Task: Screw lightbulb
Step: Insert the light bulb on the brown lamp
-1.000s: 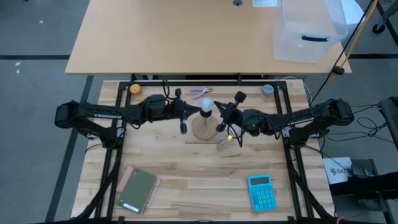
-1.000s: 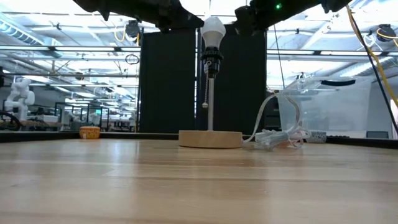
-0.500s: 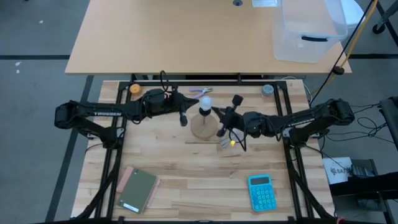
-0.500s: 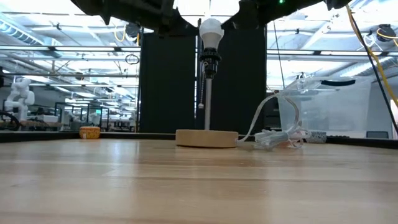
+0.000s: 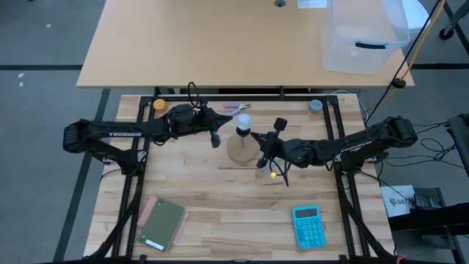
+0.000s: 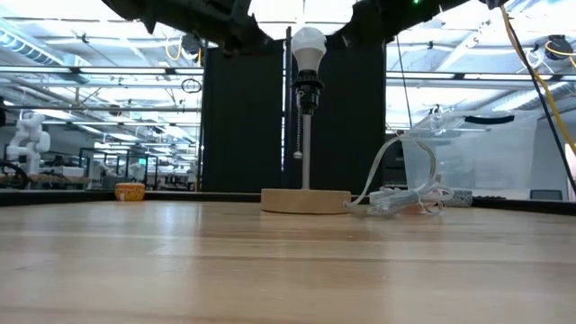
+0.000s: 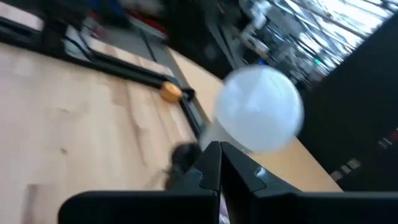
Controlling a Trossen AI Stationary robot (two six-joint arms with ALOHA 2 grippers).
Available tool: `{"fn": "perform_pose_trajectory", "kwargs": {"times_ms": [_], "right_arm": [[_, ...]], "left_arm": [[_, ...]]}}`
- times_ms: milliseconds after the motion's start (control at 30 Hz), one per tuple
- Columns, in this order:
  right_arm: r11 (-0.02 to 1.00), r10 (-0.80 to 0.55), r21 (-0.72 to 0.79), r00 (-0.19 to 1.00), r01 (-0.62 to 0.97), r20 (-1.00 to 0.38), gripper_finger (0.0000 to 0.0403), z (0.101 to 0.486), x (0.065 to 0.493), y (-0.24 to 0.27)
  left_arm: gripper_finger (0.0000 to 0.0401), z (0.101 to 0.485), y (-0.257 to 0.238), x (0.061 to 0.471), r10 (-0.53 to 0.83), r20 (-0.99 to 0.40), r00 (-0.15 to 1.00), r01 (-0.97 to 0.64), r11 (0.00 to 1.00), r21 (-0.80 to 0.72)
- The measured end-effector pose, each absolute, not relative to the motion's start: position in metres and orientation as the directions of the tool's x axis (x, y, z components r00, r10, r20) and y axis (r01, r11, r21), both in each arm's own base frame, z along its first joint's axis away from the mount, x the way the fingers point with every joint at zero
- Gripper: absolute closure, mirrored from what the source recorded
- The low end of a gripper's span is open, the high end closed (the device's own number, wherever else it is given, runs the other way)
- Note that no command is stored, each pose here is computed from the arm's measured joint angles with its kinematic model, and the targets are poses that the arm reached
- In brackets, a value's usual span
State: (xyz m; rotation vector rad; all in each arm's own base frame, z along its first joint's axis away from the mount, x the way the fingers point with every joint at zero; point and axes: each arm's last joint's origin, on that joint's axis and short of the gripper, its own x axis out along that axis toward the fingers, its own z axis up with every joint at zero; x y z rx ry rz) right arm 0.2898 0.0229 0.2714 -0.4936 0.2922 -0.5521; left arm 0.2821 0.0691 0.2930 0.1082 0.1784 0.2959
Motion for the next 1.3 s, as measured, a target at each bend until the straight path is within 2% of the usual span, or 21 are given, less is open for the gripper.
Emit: {"fn": "perform_pose_trajectory", "kwargs": {"times_ms": [233, 400, 600, 800, 1100, 1300], "right_arm": [[0.663, -0.672, -0.527, 0.733, 0.531, -0.108, 0.0403, 0.273, 0.288, 0.014], [0.63, -0.7, -0.531, 0.71, 0.567, -0.072, 0.0403, 0.278, 0.289, 0.0], [0.675, -0.638, -0.521, 0.768, 0.522, -0.055, 0.0403, 0.281, 0.292, -0.013], [0.675, -0.636, -0.523, 0.769, 0.52, -0.056, 0.0403, 0.281, 0.292, -0.015], [0.683, -0.628, -0.525, 0.775, 0.507, -0.069, 0.0403, 0.28, 0.291, -0.006], [0.726, -0.559, -0.533, 0.825, 0.435, -0.088, 0.0403, 0.277, 0.293, 0.007]], "left_arm": [[0.0401, 0.302, 0.051, 0.283, 0.237, -0.102, 0.966, -0.214, 0.957, 0.194], [0.0401, 0.303, 0.045, 0.284, 0.192, -0.092, 0.977, -0.171, 0.965, 0.199], [0.0401, 0.302, 0.047, 0.285, 0.198, -0.086, 0.976, -0.178, 0.964, 0.198], [0.0401, 0.294, 0.053, 0.291, 0.213, -0.106, 0.971, -0.19, 0.962, 0.195], [0.0401, 0.29, 0.066, 0.292, 0.248, -0.111, 0.962, -0.224, 0.956, 0.191], [0.0401, 0.29, 0.079, 0.29, 0.299, -0.11, 0.948, -0.283, 0.949, 0.137]]}}
